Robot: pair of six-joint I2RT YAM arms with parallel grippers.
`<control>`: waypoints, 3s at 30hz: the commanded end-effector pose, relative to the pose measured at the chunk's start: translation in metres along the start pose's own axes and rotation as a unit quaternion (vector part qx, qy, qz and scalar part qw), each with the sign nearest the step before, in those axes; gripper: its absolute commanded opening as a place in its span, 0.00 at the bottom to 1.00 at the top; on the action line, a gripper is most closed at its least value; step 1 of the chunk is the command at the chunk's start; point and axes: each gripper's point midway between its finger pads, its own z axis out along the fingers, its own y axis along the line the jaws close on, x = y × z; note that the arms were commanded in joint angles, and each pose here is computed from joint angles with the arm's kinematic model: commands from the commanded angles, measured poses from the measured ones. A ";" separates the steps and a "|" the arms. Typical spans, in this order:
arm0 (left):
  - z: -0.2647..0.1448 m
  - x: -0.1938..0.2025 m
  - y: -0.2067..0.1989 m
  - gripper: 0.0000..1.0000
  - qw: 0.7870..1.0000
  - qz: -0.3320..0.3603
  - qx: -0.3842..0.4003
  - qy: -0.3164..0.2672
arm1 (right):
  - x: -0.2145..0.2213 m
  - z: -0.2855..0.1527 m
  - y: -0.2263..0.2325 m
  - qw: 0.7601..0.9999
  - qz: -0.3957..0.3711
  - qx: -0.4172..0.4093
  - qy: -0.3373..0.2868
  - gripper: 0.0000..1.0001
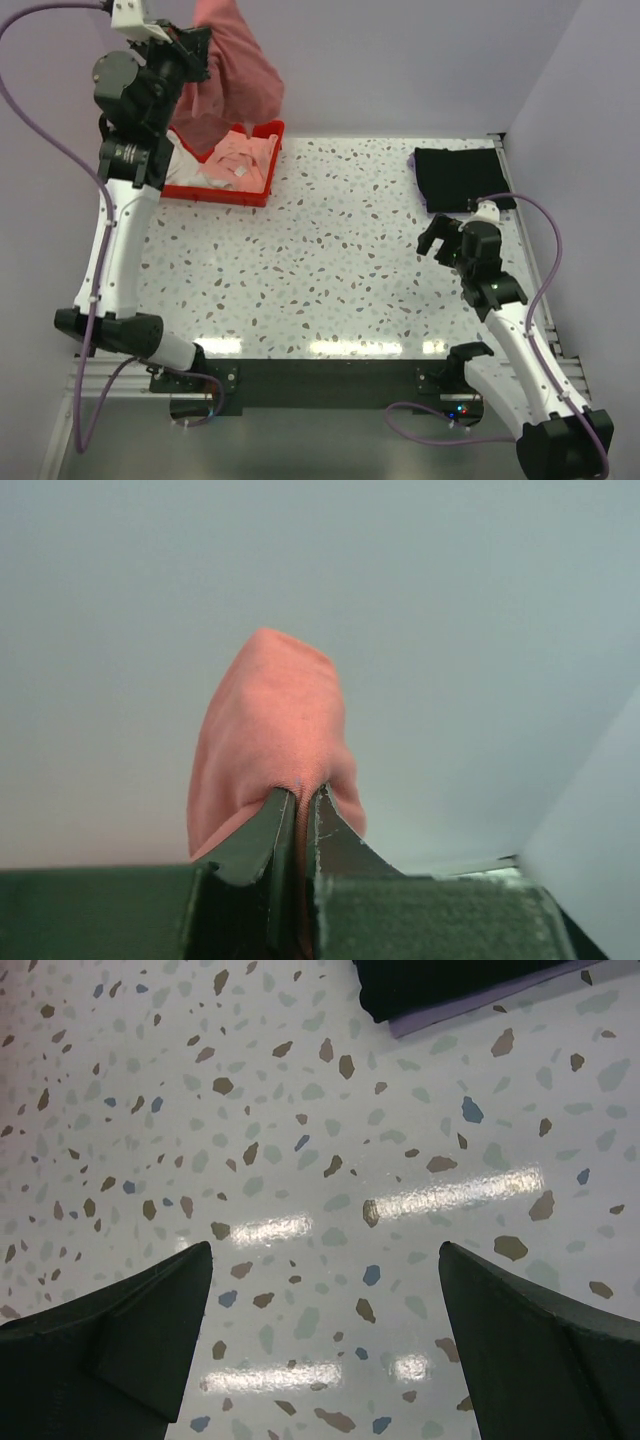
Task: Fold and stack the t-shirts
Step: Move the tshirt to the center of the board, then flatten the tshirt out
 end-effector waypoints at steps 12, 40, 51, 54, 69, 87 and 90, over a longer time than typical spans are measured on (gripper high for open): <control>-0.113 0.014 -0.144 0.00 0.953 -0.135 0.272 0.023 | -0.017 -0.022 0.010 0.999 0.006 -0.035 -0.041 0.99; -0.280 0.381 -0.033 1.00 0.890 -0.106 -0.049 0.442 | 0.031 -0.015 0.044 0.986 -0.026 -0.135 0.093 0.99; -0.280 0.419 0.029 1.00 0.865 -0.103 -0.159 0.464 | 0.106 -0.040 0.076 0.968 -0.039 -0.163 0.189 0.99; -0.259 0.433 0.024 1.00 0.865 -0.115 -0.137 0.469 | 0.120 -0.037 0.069 0.966 -0.039 -0.150 0.205 0.99; -0.238 0.502 -0.010 0.56 0.830 -0.145 -0.055 0.536 | 0.131 -0.028 0.077 0.962 -0.024 -0.162 0.219 0.99; -0.267 0.457 0.028 0.00 0.858 -0.083 -0.124 0.492 | 0.164 0.001 0.100 0.937 -0.053 -0.195 0.286 0.66; -0.280 0.452 0.032 0.00 0.856 -0.083 -0.131 0.493 | 0.172 0.000 0.111 0.929 -0.061 -0.215 0.294 0.63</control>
